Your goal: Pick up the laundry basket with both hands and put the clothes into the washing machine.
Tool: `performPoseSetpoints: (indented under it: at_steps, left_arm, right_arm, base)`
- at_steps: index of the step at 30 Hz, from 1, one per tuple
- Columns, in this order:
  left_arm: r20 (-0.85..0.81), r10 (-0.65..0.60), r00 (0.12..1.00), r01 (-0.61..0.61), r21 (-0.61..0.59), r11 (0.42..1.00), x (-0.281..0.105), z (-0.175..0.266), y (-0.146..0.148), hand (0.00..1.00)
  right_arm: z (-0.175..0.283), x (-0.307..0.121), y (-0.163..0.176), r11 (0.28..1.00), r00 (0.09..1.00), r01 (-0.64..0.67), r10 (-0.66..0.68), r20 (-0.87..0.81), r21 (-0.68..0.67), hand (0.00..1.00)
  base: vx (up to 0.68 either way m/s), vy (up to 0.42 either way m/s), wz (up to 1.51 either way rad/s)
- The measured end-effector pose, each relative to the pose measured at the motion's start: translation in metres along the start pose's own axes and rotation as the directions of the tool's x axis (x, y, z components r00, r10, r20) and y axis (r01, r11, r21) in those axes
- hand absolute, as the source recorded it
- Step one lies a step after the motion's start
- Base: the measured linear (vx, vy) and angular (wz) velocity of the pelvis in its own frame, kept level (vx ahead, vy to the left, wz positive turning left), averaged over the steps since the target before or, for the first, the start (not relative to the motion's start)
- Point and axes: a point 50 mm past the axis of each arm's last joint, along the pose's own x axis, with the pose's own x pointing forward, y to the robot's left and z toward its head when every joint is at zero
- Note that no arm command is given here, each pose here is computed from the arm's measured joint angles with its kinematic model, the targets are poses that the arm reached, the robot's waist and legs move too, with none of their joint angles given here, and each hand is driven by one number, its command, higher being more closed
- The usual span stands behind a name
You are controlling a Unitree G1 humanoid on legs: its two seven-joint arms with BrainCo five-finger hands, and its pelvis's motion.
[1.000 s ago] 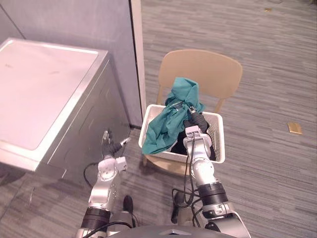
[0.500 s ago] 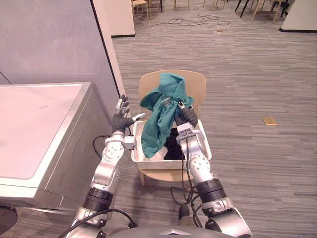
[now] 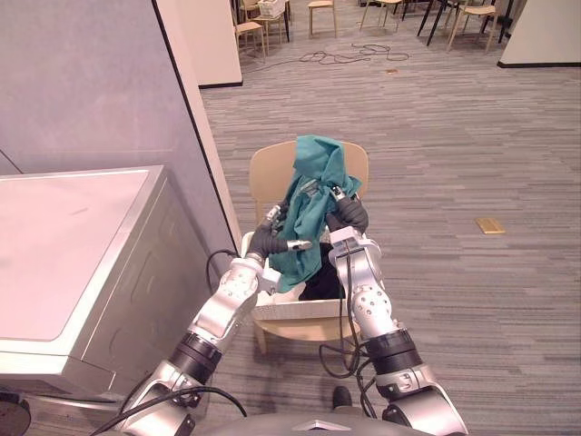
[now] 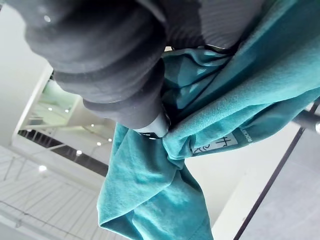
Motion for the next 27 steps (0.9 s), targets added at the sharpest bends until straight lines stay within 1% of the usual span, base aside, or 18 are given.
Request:
performPoseSetpoints:
  at_steps: [3,9,15,16,20,24,27]
  left_arm:
    - [-0.071,-0.064,0.995,0.067,0.044,0.997,0.005,-0.011,-0.012,0.0]
    - [-0.112,-0.186,0.976,0.198,0.11,0.974,0.011,-0.014,-0.035,0.0]
    - [-0.14,-0.249,0.958,0.265,0.117,0.957,0.013,-0.016,-0.052,0.0]
    - [-0.141,-0.262,0.955,0.28,0.127,0.952,0.014,-0.015,-0.056,1.0]
    - [-0.134,-0.281,0.95,0.295,0.1,0.95,0.015,-0.01,-0.064,1.0]
    - [-0.13,-0.312,0.941,0.328,0.118,0.937,0.015,-0.008,-0.074,1.0]
    - [-0.115,-0.34,0.933,0.35,0.083,0.933,0.016,-0.001,-0.085,1.0]
  right_arm:
    - [0.002,-0.006,-0.006,1.0,1.0,0.011,-0.011,-0.005,-0.013,1.0]
    - [0.001,-0.007,-0.009,1.0,1.0,0.023,-0.023,-0.009,-0.016,1.0]
    - [0.0,-0.007,-0.009,1.0,1.0,0.023,-0.023,-0.013,-0.016,1.0]
    - [0.0,-0.008,-0.01,1.0,1.0,0.025,-0.025,-0.015,-0.015,1.0]
    - [-0.001,-0.009,-0.009,1.0,1.0,0.021,-0.021,-0.017,-0.01,1.0]
    - [0.002,-0.017,0.001,1.0,1.0,-0.029,0.029,-0.003,0.01,1.0]
    - [-0.004,-0.019,0.006,0.999,0.998,-0.05,0.051,-0.028,0.011,1.0]
  base:
    - [0.0,0.0,0.0]
    - [0.0,0.0,0.0]
    - [0.0,-0.007,-0.02]
    - [0.0,0.0,0.0]
    - [0.0,0.0,0.0]
    - [0.0,0.0,0.0]
    - [0.0,0.0,0.0]
